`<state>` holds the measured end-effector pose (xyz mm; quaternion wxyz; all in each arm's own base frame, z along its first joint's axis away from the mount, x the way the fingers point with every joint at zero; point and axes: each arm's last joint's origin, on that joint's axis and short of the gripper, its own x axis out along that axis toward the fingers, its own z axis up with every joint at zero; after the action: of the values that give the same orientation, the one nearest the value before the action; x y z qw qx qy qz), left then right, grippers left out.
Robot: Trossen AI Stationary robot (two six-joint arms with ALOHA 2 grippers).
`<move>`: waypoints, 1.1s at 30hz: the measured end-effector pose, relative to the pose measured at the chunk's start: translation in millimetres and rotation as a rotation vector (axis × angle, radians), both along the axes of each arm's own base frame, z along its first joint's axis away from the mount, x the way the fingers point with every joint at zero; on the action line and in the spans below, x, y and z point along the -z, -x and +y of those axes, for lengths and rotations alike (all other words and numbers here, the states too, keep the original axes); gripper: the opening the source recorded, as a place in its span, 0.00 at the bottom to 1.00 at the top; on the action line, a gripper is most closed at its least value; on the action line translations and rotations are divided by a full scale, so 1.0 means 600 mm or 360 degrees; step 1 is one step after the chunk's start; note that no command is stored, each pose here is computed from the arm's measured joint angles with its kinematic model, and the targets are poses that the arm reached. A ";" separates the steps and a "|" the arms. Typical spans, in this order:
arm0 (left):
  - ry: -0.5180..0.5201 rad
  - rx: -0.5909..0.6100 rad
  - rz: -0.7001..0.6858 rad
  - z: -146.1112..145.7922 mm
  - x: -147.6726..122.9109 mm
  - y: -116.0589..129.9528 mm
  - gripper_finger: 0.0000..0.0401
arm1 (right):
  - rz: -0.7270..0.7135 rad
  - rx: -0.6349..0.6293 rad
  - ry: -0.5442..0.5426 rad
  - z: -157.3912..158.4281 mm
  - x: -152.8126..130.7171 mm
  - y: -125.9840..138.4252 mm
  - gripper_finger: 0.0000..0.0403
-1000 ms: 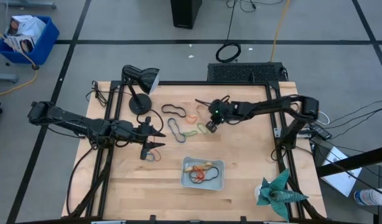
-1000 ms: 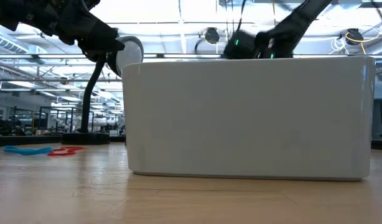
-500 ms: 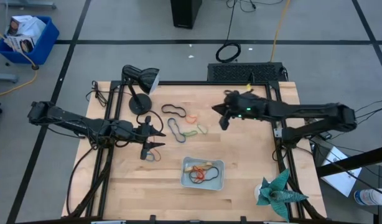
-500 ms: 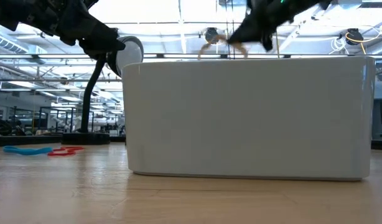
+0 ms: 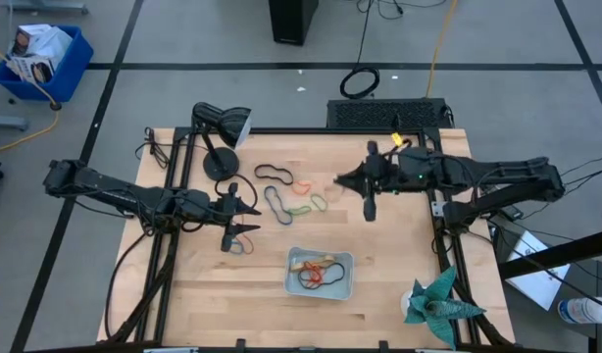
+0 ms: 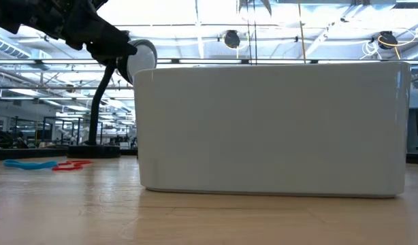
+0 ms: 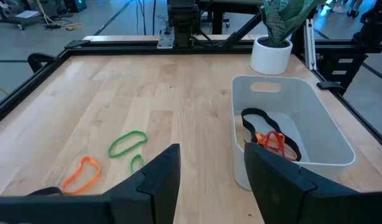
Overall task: Pick and place rubber bands into bin
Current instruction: Put the brown rubber band into the gray bin
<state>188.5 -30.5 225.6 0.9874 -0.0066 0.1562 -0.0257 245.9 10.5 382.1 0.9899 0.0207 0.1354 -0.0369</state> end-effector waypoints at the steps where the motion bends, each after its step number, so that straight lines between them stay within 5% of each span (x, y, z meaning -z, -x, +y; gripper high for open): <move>1: 0.0000 0.0000 0.0000 0.000 0.000 0.000 0.46 | 0.0022 -0.0062 -0.0010 0.007 0.000 -0.003 0.00; 8: -0.0026 -0.0050 -0.0003 0.002 0.000 0.000 0.46 | 0.0210 -0.0407 -0.0051 0.062 0.034 -0.031 0.00; 22: -0.0041 -0.0103 -0.0006 0.004 0.000 0.000 0.46 | 0.0796 -0.0736 -0.0155 0.171 0.182 -0.109 0.00; 33: -0.0039 -0.0105 -0.0006 0.004 0.000 0.000 0.46 | 0.1114 -0.0700 -0.0130 0.190 0.293 -0.152 0.00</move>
<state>188.6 -28.3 225.7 0.9880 0.0003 0.1542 0.0087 337.3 124.7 206.6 0.8667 0.0167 0.4664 0.1760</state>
